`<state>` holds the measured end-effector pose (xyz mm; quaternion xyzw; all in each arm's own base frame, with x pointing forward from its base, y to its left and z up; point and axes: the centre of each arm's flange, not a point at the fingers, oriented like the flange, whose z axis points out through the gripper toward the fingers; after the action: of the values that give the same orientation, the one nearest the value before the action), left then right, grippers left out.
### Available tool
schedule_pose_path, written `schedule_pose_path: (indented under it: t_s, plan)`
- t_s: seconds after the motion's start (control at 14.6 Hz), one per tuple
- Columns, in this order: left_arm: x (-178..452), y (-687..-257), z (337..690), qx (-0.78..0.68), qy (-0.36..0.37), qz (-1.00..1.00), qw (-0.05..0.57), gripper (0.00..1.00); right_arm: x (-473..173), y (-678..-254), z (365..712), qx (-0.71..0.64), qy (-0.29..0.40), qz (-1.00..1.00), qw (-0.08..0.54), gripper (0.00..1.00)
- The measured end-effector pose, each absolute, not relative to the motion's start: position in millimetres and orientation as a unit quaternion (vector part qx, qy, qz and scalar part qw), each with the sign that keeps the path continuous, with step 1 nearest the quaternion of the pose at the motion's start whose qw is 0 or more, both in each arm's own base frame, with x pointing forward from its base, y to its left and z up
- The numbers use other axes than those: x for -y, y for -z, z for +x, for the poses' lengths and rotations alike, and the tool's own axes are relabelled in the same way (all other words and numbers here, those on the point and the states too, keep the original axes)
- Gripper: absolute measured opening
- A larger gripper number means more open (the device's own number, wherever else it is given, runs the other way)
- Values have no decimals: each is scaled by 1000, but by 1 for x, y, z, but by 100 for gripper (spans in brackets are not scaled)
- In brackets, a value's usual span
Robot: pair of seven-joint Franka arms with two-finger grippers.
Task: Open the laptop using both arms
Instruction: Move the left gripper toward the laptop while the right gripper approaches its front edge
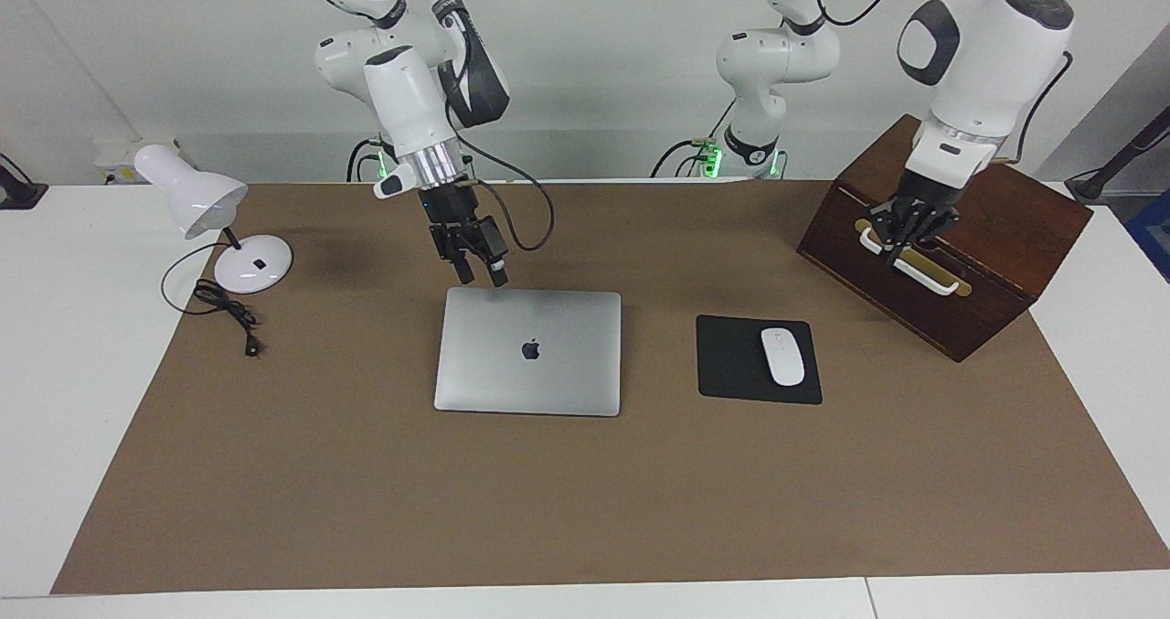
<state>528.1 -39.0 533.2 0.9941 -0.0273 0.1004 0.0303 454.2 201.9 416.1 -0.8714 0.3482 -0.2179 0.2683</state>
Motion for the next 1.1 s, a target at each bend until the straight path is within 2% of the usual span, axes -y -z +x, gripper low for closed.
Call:
schedule_pose_path:
  t_s: [0.41, 0.68, 1.1]
  plan:
    - [94, -485, 502, 53, -140, 987, 53, 1, -252, -366, 423, -364, 219, -855, 297, 100]
    - [148, -444, 477, 47, -172, 981, 72, 1, -256, -354, 409, -375, 217, -850, 300, 100]
    - [195, -403, 443, 56, -218, 969, 100, 1, -265, -348, 396, -391, 202, -845, 305, 100]
